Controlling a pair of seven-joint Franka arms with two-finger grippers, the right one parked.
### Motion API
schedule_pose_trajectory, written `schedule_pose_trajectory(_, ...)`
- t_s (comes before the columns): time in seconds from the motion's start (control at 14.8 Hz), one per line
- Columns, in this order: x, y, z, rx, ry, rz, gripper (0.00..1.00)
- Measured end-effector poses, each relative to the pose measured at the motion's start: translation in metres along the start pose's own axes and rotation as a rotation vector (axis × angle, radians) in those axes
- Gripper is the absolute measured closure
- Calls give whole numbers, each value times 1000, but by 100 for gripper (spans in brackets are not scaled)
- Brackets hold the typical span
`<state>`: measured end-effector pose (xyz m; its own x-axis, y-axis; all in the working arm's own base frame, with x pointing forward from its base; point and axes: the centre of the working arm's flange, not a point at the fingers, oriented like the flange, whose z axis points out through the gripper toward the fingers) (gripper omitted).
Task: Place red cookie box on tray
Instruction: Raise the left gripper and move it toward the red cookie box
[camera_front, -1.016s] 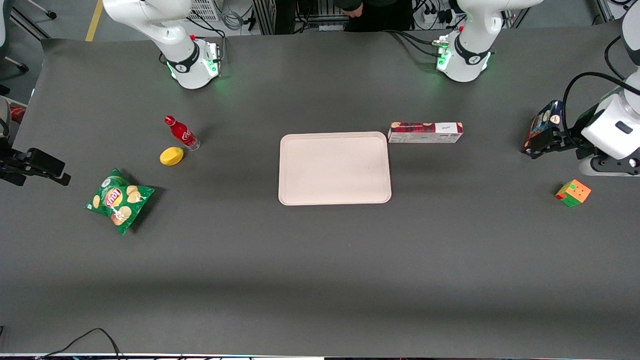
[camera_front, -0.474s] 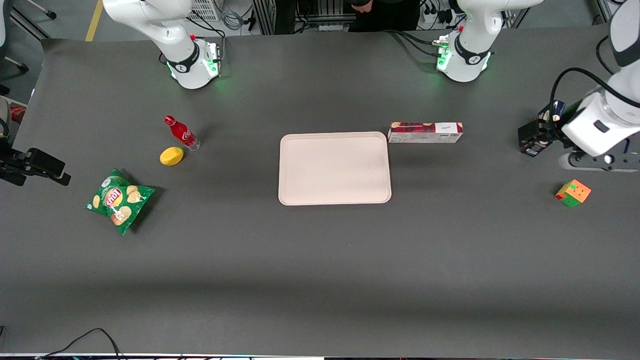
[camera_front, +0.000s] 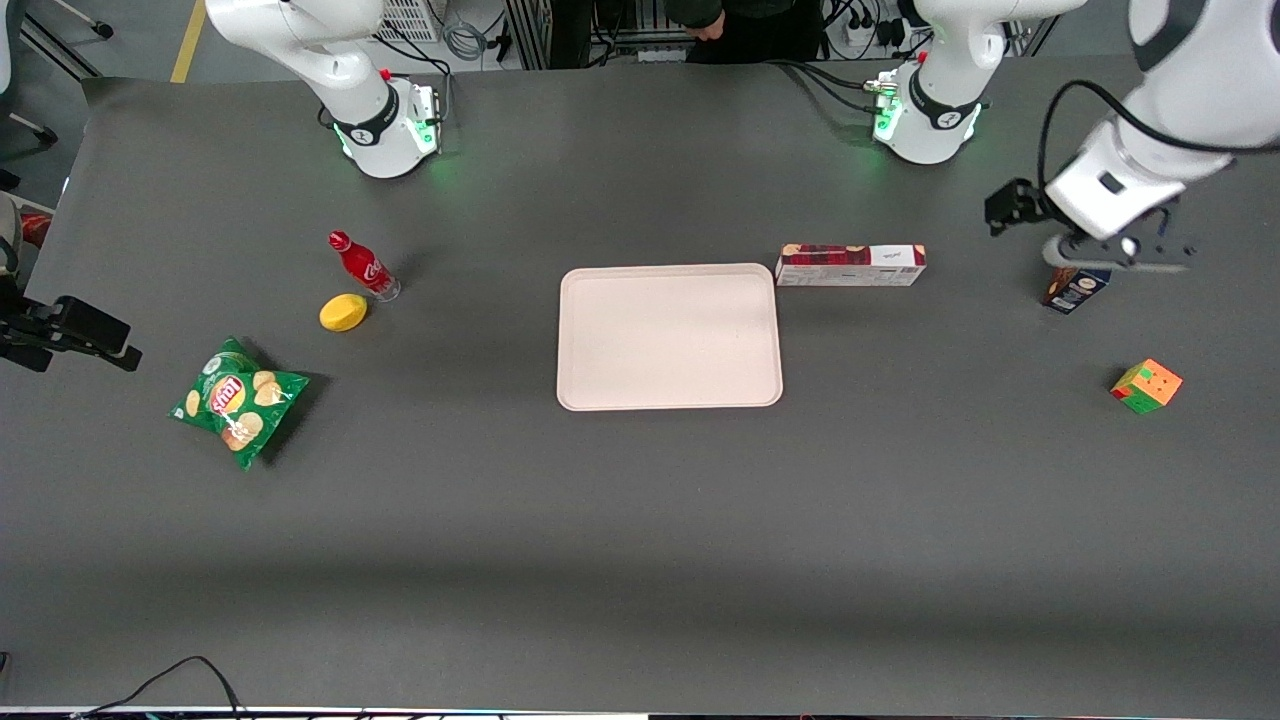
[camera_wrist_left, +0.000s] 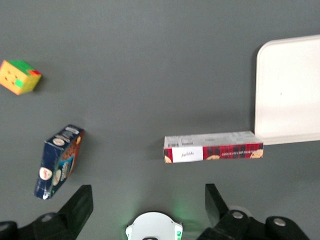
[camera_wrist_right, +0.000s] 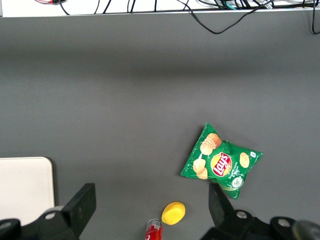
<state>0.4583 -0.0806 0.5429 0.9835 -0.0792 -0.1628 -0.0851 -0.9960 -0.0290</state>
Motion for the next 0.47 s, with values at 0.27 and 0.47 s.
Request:
schedule_pose_trajectory(0.27,-61,22,17,-5,15,7,0)
schedule_pose_trajectory(0.47,-83,46,23,35,26,81,0)
